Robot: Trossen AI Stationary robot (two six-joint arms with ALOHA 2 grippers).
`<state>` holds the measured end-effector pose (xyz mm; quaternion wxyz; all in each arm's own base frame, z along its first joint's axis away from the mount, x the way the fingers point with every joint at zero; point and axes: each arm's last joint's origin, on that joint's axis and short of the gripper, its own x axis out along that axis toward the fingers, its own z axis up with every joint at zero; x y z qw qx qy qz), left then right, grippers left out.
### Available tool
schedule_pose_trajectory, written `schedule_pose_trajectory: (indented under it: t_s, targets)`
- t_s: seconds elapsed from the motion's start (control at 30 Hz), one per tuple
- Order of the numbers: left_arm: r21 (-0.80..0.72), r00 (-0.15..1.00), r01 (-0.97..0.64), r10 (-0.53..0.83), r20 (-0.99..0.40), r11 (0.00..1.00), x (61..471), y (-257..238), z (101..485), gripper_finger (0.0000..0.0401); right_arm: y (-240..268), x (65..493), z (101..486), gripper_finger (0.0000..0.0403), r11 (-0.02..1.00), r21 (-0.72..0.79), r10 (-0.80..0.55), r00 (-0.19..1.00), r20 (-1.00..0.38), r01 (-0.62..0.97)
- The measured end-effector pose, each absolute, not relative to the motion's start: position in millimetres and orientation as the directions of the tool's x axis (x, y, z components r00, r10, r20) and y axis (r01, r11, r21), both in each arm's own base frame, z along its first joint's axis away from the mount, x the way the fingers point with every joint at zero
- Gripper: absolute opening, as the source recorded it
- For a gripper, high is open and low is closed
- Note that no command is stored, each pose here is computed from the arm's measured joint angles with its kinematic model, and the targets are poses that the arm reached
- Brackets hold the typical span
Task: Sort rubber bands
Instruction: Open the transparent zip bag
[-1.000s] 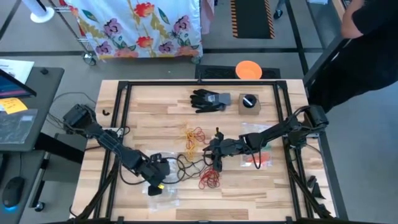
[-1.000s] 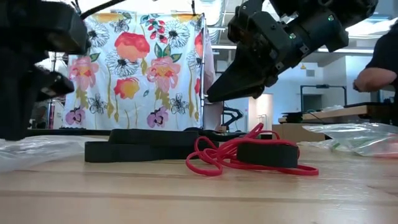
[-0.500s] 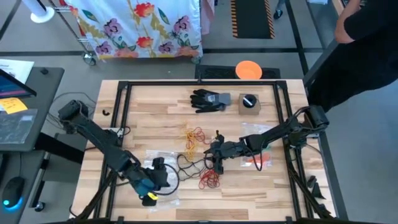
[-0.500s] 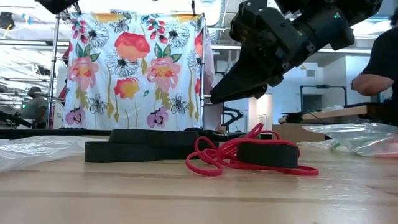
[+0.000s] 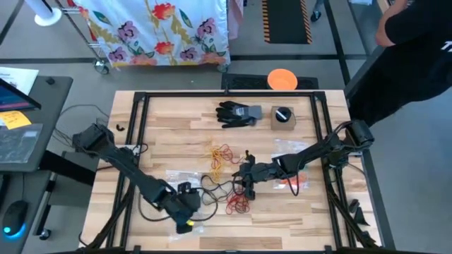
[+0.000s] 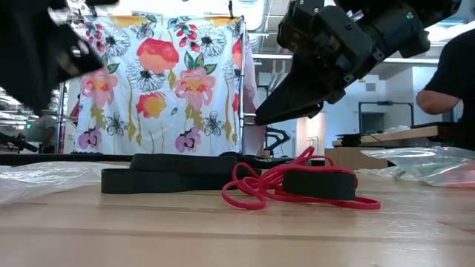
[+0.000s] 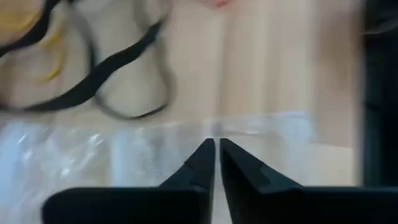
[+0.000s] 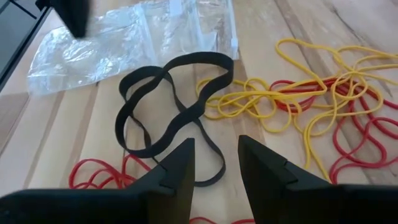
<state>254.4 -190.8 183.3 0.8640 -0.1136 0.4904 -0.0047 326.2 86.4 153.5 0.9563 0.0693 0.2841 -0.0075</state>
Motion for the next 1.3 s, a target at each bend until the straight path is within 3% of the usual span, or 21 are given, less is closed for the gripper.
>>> schedule_pose_trajectory:
  t_s: [0.13, 0.33, 0.57, 0.7, 0.87, 1.03, 1.3]
  targets:
    - [-0.140, 0.446, -0.151, -0.059, -0.893, 0.979, 262.2, -185.3, 168.7, 0.0065, 86.3, 325.9, 152.9, 0.0123, 0.990, 0.127, 0.024, 0.835, -0.549, 0.055]
    - [-0.104, 0.425, -0.149, -0.031, -0.905, 0.983, 269.1, -182.4, 159.2, 0.0122, 85.9, 324.7, 151.0, 0.0123, 0.991, 0.119, 0.021, 0.822, -0.569, 0.057]
    - [-0.026, 0.387, -0.093, 0.012, -0.922, 0.995, 273.2, -184.8, 138.5, 0.0147, 86.9, 322.4, 148.4, 0.0123, 0.993, 0.108, 0.019, 0.804, -0.594, 0.056]
    - [-0.023, 0.381, -0.087, 0.012, -0.925, 0.996, 272.9, -184.7, 138.3, 0.0117, 87.2, 322.3, 148.4, 0.0123, 0.992, 0.115, 0.020, 0.804, -0.595, 0.060]
    - [-0.030, 0.366, -0.068, -0.003, -0.931, 0.997, 269.3, -183.2, 143.1, 0.0017, 86.9, 322.4, 148.4, 0.0123, 0.992, 0.115, 0.019, 0.804, -0.595, 0.061]
    - [-0.030, 0.330, -0.045, -0.013, -0.944, 0.999, 267.6, -183.1, 151.9, 0.0003, 86.9, 322.4, 148.4, 0.0123, 0.992, 0.115, 0.019, 0.804, -0.595, 0.061]
    - [0.000, 0.401, 0.033, -0.013, -0.916, 0.999, 261.8, -189.0, 224.7, 0.0001, 86.9, 322.4, 148.4, 0.0123, 0.992, 0.115, 0.019, 0.804, -0.595, 0.061]
